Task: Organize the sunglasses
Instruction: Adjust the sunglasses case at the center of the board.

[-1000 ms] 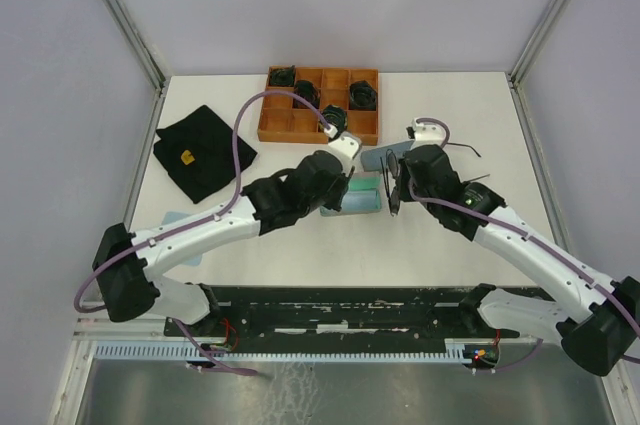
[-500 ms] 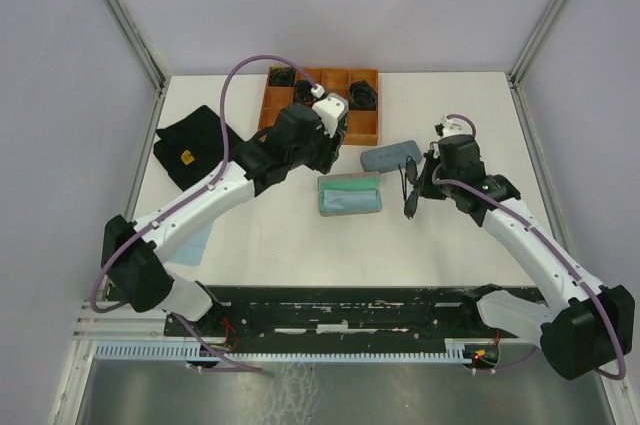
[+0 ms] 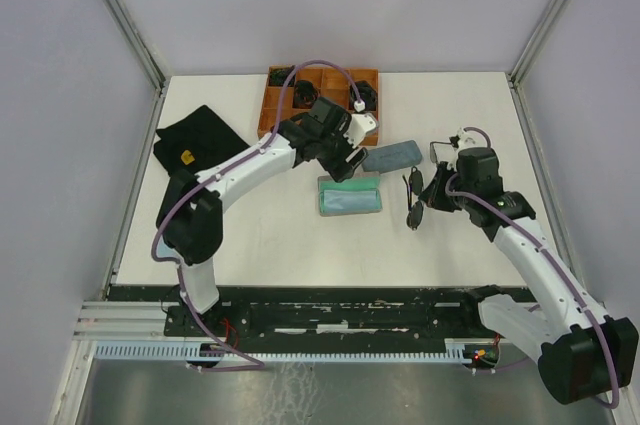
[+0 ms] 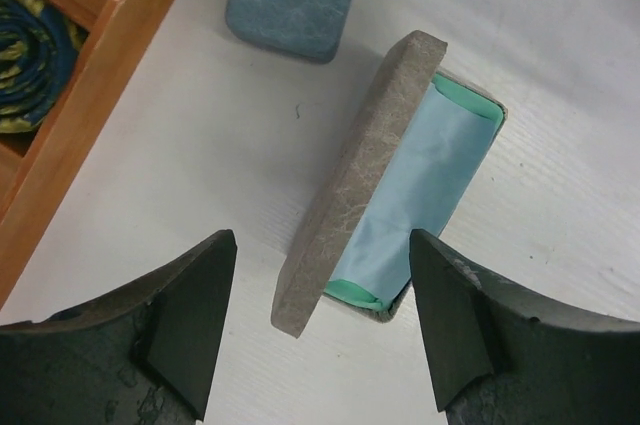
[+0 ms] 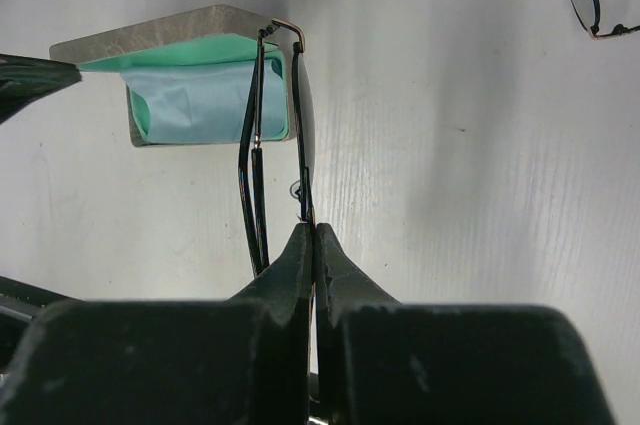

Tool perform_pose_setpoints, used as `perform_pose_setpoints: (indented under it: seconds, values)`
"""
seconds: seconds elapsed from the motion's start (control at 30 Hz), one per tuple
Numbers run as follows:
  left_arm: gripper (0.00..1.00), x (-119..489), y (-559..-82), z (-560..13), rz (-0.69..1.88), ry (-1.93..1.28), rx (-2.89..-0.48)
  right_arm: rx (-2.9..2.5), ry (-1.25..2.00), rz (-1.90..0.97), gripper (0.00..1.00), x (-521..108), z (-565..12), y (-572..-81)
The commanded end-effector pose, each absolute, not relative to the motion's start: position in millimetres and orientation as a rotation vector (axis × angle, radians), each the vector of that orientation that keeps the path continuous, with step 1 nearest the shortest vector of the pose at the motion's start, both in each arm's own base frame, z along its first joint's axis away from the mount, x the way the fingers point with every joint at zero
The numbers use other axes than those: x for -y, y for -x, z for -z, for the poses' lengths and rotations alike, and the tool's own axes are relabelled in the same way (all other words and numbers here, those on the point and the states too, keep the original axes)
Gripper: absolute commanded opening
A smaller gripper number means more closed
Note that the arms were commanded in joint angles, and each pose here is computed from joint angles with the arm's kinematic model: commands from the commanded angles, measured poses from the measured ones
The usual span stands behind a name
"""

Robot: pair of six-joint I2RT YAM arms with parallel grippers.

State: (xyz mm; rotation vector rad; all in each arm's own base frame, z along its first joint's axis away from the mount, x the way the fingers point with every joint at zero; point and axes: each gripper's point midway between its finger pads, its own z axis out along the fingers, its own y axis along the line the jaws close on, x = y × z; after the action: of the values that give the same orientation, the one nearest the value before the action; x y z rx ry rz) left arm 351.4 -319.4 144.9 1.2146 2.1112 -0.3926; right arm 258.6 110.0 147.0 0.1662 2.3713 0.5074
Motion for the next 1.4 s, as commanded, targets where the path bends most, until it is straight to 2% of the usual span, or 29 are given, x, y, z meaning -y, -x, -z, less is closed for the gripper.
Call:
perform_pose_setpoints:
  seconds: [0.0,0.27,0.5,0.7,0.87,1.37]
  values:
    - [0.78,338,-356,-153,0.445,-1.349,-2.014,-2.335,-0.143,-0.54,0.0,-112,-154,-257]
    - [0.79,345,-367,-132,0.429,-1.38,-2.035,-2.341,-0.132,-0.55,0.0,-114,-153,-256]
    - [0.73,349,-362,-119,0.472,-1.415,-2.054,-2.339,-0.125,-0.552,0.0,-114,-155,-256]
    - [0.62,348,-358,-107,0.476,-1.44,-2.084,-2.342,-0.117,-0.551,0.0,-114,-154,-255]
    - [0.48,347,-355,-104,0.48,-1.453,-2.093,-2.339,-0.113,-0.55,0.0,-114,-156,-255]
    - [0.29,347,-340,-104,0.512,-1.463,-2.117,-2.33,-0.109,-0.546,0.0,-113,-156,-254]
